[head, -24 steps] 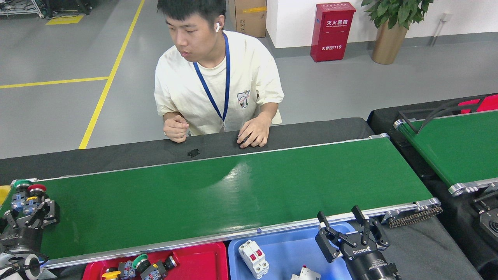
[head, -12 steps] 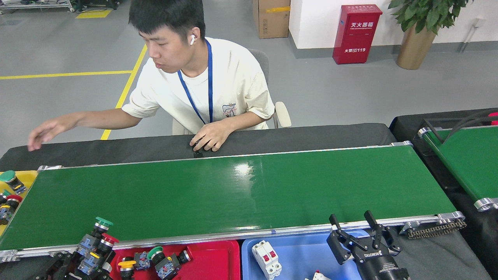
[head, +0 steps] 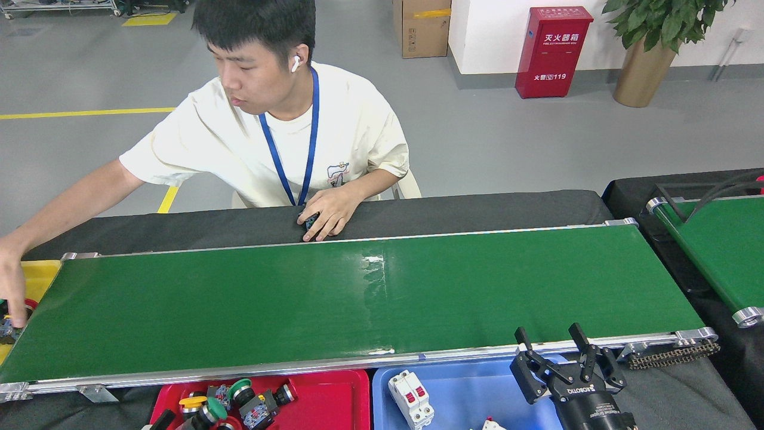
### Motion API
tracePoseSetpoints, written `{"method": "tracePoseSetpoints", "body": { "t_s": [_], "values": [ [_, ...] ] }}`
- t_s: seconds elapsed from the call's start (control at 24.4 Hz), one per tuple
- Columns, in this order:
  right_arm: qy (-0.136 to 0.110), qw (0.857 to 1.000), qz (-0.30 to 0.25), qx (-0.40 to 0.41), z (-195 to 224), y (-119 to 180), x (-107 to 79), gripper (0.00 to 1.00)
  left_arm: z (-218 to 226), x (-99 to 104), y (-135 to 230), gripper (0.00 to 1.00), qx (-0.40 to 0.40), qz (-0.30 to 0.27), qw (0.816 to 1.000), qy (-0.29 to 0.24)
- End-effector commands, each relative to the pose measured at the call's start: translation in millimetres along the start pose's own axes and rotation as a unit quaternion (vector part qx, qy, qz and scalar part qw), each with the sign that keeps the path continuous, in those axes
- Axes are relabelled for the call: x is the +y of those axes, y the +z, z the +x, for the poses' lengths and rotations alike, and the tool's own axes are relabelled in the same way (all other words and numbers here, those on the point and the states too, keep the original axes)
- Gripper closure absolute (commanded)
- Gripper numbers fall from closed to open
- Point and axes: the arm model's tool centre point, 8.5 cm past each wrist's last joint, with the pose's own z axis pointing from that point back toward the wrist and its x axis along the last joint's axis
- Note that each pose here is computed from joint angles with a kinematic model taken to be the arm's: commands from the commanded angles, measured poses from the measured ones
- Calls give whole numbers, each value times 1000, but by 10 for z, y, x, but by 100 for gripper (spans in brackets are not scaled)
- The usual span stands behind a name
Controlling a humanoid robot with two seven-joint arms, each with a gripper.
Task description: Pick switch part from conveyor to tray
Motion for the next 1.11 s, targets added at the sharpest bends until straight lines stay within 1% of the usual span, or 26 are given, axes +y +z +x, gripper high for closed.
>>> {"method": "tracePoseSetpoints", "body": {
  "t_s": [0.0, 0.12, 0.2, 0.25, 0.29, 0.33, 0.45, 0.53, 0.61, 0.7, 1.06],
  "values": [
    [2, 1000, -12, 0, -8, -14, -59, 1, -95, 77, 71, 0, 27, 18, 999, -2],
    [1, 1000, -1, 4, -30, 47, 20, 1, -237, 84, 224, 0, 87, 30, 996, 5],
    [0, 1000, 5, 7, -43, 102, 68, 1, -302, 81, 249, 0, 101, 28, 994, 1],
    [-1, 1000, 4, 9, -58, 143, 92, 1, -448, 78, 264, 0, 164, 25, 986, -12],
    [0, 1000, 1, 14, -88, 177, 102, 1, -551, 92, 265, 0, 202, 26, 979, -20],
    [0, 1000, -1, 18, -111, 210, 109, 1, -610, 105, 254, 0, 218, 28, 975, -25],
    [0, 1000, 5, 25, -147, 303, 147, 1, -681, 150, 223, 0, 214, 29, 976, -36],
    [1, 999, 9, 32, -182, 404, 162, 1, -648, 175, 122, 0, 194, 30, 980, -42],
    [3, 999, 12, 40, -212, 523, 164, 1, -564, 186, -46, 0, 161, 23, 985, -59],
    [3, 999, 17, 49, -248, 618, 184, 1, -510, 179, -99, 0, 150, 18, 986, -67],
    [12, 997, 10, 71, -423, 655, 119, 1, -540, 168, -68, 0, 157, 16, 985, -67]
  ]
}}
